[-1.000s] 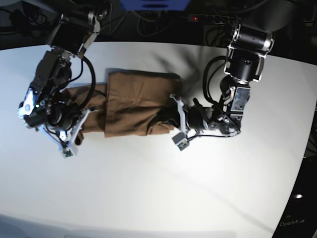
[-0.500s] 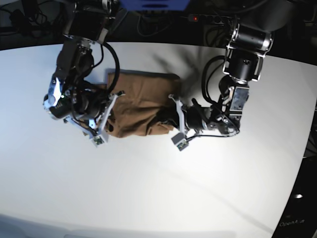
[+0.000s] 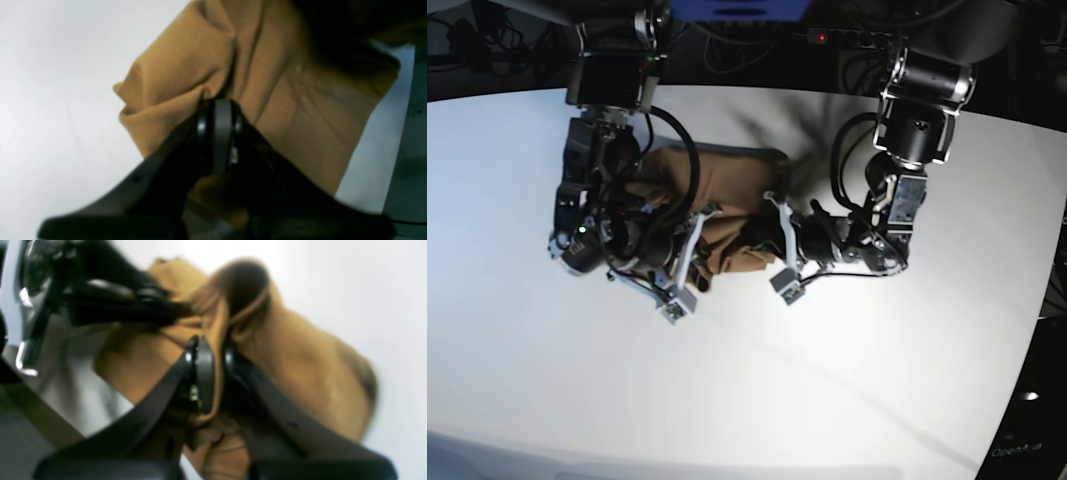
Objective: Fold the T-shirt properly
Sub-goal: 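Lift the strip end with the right gripper toward the left gripper, then fold the strip end over onto the middle with both grippers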
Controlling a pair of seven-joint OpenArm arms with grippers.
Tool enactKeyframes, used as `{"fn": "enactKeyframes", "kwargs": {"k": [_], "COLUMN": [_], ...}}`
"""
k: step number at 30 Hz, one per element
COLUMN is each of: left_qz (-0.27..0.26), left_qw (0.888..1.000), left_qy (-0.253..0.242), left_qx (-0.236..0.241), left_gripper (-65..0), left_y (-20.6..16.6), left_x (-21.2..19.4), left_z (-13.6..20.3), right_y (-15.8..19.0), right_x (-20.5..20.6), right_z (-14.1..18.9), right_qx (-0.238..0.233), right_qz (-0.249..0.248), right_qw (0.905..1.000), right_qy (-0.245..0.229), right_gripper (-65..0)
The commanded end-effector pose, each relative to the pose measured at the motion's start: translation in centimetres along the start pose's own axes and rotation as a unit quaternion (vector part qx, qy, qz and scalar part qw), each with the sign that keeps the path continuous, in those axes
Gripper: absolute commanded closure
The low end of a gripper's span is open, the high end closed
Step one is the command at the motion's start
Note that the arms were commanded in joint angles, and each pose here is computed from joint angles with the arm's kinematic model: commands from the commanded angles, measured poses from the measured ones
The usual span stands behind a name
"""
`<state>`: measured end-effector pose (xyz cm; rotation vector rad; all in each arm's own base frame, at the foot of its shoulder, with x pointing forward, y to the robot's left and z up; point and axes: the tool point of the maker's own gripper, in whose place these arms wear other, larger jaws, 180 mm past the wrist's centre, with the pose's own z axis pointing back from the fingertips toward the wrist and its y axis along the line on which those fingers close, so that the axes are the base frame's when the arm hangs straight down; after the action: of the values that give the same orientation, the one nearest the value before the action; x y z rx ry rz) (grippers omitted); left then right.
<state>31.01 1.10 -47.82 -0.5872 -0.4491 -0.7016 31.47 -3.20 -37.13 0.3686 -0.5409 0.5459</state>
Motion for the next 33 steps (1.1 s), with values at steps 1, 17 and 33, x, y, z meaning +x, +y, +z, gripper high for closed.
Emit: {"fn": "enactKeyframes", "kwargs": {"k": [1, 17, 33], "left_qz": [-0.067, -0.069, -0.037], "left_qw": [0.92, 0.922, 0.928], "left_qy": [0.357, 0.354, 0.339], "left_qx": [0.146, 0.14, 0.148], "left_gripper": [-4.1, -4.1, -4.0], "left_y": [5.0, 4.4, 5.1], "left_x": [-15.3, -15.0, -14.9], "left_z": [4.3, 3.7, 4.3], "right_y": [0.4, 2.5, 6.1], "right_x": [1.9, 4.8, 3.3], "right_z": [0.1, -2.7, -3.6], "right_qx": [0.008, 0.105, 0.155], "right_qz": [0.008, -0.052, -0.073], "right_qw": [0.9994, 0.991, 0.9831], "right_qy": [-0.032, -0.065, -0.064], "right_gripper": [-0.9, -1.3, -1.3]}}
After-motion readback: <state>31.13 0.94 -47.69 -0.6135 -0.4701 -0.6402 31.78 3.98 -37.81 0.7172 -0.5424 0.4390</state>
